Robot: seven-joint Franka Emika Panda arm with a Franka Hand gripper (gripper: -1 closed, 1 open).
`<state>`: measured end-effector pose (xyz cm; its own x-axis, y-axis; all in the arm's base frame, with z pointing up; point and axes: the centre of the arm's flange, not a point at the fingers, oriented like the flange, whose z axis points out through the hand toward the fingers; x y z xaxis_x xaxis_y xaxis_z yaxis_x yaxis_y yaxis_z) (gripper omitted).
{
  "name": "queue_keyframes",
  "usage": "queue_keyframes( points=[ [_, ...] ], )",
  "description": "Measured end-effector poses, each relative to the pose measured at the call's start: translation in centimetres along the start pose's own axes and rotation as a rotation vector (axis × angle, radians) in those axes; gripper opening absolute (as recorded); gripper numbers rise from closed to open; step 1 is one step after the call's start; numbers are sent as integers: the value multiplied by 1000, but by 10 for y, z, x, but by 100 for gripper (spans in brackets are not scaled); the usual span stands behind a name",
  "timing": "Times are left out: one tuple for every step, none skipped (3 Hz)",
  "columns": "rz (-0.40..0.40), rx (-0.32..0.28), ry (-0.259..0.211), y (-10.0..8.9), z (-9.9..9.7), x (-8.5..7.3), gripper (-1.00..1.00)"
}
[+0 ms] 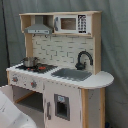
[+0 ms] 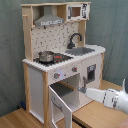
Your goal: Play with the kitchen
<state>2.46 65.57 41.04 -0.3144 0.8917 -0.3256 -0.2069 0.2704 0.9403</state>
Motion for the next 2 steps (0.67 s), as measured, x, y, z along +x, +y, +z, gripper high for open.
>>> queue_keyframes(
  points=[
    [57, -28, 20, -9, 3, 17, 100],
    [112, -50, 41, -20, 3, 34, 100]
  ],
)
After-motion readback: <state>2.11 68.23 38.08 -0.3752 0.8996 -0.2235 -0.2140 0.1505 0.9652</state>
